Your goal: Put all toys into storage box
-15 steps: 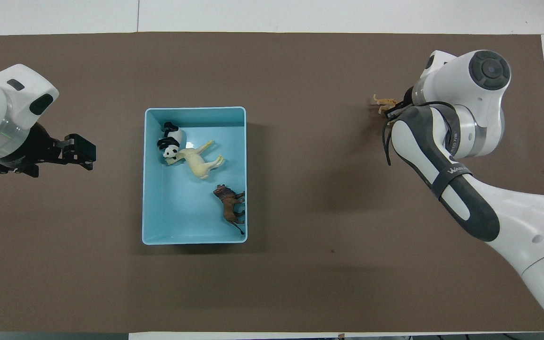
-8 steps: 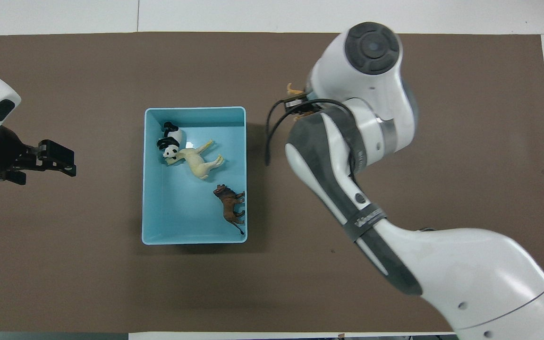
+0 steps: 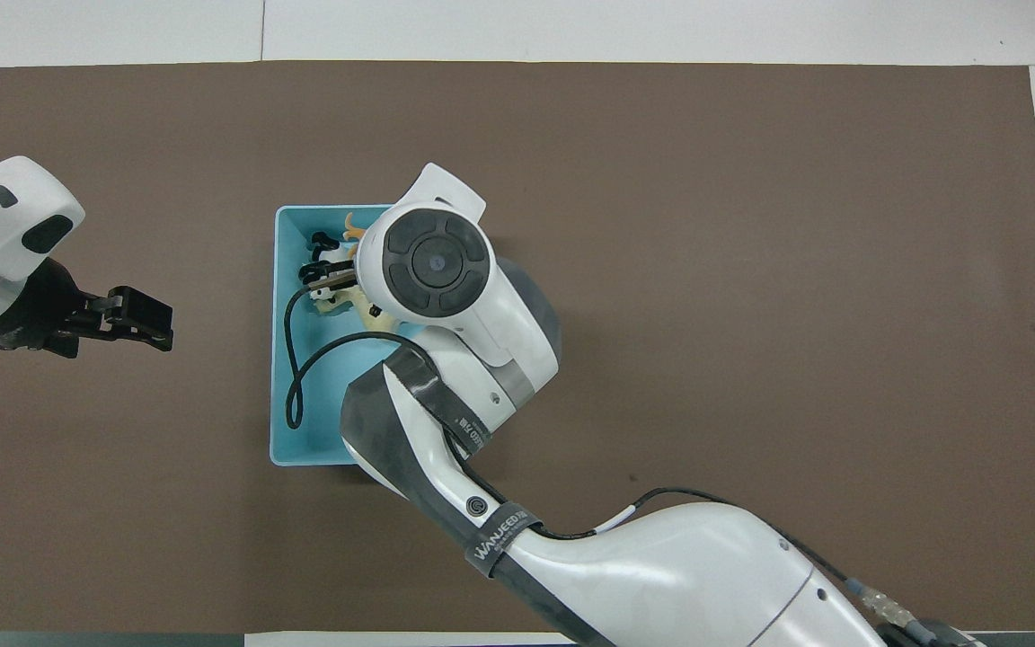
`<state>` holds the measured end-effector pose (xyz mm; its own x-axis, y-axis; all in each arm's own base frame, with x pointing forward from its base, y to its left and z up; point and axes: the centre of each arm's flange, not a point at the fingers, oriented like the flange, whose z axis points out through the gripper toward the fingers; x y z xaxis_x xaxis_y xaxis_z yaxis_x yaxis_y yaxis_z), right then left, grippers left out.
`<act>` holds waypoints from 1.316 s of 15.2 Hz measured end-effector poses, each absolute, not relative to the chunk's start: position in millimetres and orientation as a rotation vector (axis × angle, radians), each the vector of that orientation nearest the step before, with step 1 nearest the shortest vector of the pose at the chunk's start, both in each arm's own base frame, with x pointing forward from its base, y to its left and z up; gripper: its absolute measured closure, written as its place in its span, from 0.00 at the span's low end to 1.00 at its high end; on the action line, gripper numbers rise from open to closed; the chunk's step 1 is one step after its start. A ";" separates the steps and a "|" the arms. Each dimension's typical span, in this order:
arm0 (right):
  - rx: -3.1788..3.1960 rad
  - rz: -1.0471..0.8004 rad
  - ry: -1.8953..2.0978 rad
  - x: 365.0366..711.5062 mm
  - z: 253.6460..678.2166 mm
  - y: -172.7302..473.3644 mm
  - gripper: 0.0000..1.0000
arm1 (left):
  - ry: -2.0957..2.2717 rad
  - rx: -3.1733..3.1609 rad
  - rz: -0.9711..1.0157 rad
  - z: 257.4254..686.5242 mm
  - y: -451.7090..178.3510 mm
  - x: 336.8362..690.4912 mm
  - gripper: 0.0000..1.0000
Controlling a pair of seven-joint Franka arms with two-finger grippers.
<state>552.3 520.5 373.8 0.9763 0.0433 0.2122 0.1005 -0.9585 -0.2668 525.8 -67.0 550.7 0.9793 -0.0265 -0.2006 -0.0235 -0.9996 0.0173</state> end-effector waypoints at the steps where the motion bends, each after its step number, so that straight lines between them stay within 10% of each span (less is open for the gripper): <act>1: -2.851 -0.277 -0.064 548.9 381.6 521.8 0.23 | -0.044 3.110 -0.316 550.7 -68.0 525.6 0.00; 4: -2.850 -0.300 0.017 556.1 421.5 507.1 0.00 | -0.067 3.111 -0.309 551.1 -74.3 525.3 0.00; 10: -2.942 -0.388 0.073 650.2 533.0 284.8 0.00 | -0.072 3.112 -0.262 556.4 -76.2 528.4 0.00; 15: -3.056 -0.353 -0.158 696.2 515.4 66.6 0.00 | -0.080 3.112 -0.196 566.5 -77.5 532.0 0.00; 20: -3.086 0.017 -0.070 660.6 520.2 -21.6 0.00 | -0.092 3.113 -0.191 567.3 -80.5 531.5 0.00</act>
<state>660.6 -21.6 520.2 0.9989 0.0458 -0.0097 0.0452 -0.9975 -0.0550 531.5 -80.5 567.3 0.9908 -0.0604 -0.1214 -0.0577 -0.9980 0.0254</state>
